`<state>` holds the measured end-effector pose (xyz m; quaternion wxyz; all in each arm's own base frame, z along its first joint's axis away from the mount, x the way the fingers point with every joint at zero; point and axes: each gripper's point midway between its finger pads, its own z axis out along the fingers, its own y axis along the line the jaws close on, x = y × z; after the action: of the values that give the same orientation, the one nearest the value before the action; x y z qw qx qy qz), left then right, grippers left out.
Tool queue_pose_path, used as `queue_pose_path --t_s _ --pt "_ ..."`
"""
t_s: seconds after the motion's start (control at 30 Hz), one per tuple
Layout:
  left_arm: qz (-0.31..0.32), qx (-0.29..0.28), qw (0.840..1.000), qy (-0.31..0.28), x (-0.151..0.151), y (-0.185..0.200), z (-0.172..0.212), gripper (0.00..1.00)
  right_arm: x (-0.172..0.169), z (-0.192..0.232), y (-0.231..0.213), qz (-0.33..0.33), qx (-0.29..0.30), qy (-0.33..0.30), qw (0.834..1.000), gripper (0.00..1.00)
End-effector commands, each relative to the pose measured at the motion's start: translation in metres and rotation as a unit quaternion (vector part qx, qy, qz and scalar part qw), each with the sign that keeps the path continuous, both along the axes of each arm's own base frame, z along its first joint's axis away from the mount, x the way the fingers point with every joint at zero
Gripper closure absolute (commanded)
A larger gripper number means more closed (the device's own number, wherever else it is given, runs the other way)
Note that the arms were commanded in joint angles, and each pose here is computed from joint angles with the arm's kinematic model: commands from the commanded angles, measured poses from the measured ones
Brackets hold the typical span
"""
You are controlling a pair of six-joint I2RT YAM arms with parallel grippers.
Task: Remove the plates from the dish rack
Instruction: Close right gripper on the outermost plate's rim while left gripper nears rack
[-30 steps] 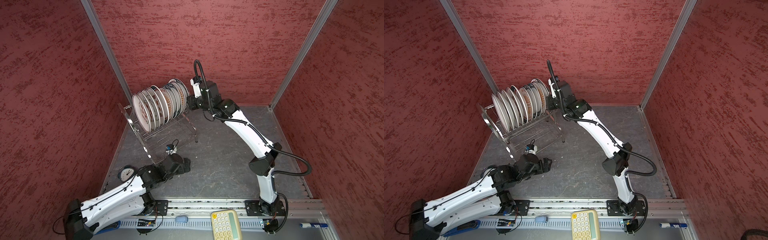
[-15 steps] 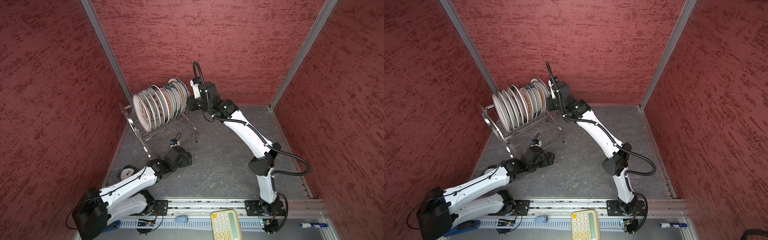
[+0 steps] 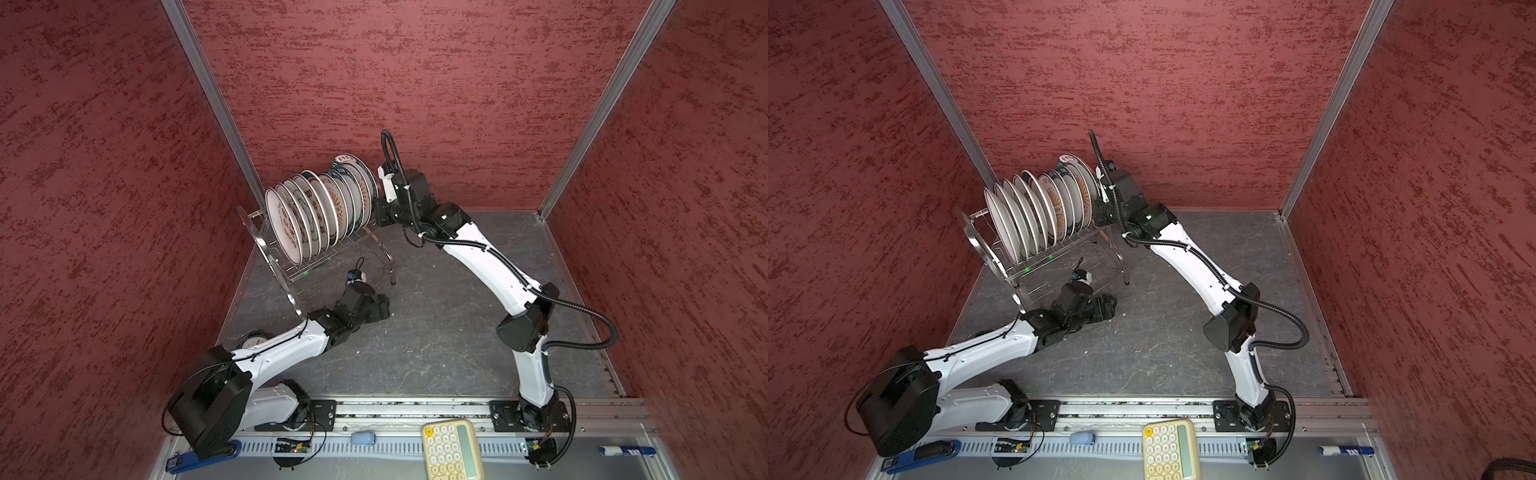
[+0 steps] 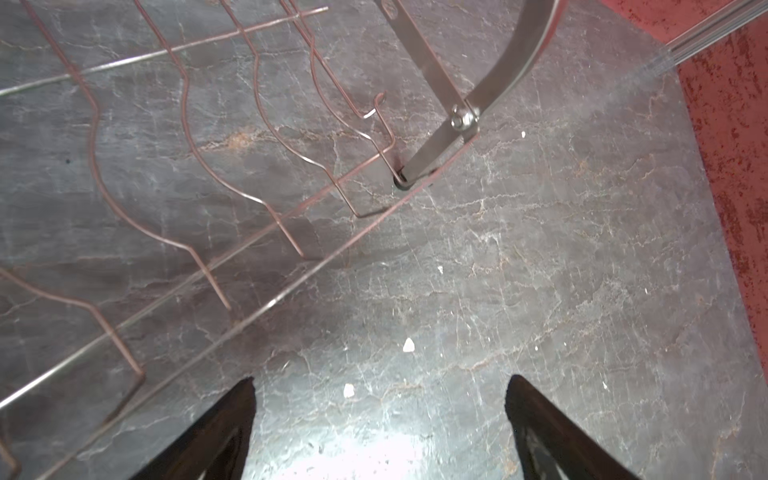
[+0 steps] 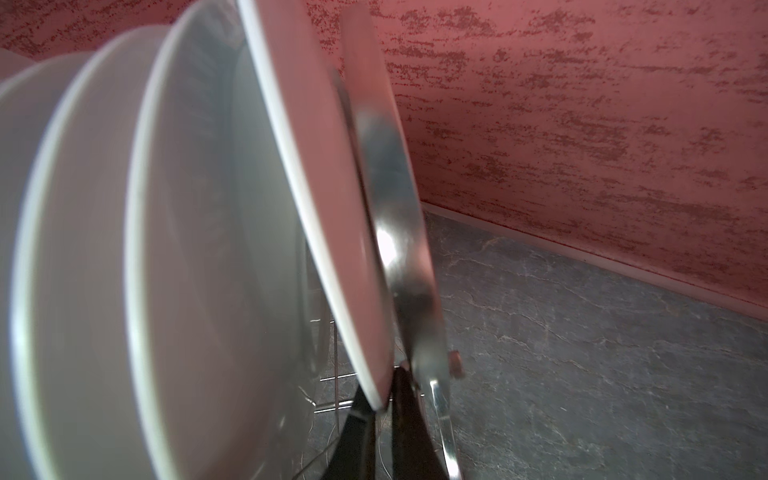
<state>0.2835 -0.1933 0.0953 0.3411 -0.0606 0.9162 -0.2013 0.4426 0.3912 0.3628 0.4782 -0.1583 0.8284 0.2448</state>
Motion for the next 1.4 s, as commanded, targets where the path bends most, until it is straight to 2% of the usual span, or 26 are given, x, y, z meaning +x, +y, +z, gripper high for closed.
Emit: queue_pose_path --t_s 0.0,0.5,0.87,1.37 --pt "-0.006 -0.022 0.999 -0.032 0.018 -0.007 0.018 0.08 0.003 0.000 0.002 -0.010 0.009 -0.003 1.000 0.95" --pt "-0.015 -0.004 0.999 -0.045 0.050 -0.011 0.020 0.09 0.011 0.001 0.002 -0.007 0.004 -0.007 1.000 0.94" --pt "-0.017 0.004 0.999 -0.039 0.072 -0.012 0.007 0.10 0.019 0.000 0.003 0.001 0.008 -0.012 1.000 0.93" --pt "-0.026 0.013 0.999 -0.034 0.083 -0.012 0.007 0.10 0.028 0.022 0.016 0.037 0.034 -0.062 0.997 0.89"
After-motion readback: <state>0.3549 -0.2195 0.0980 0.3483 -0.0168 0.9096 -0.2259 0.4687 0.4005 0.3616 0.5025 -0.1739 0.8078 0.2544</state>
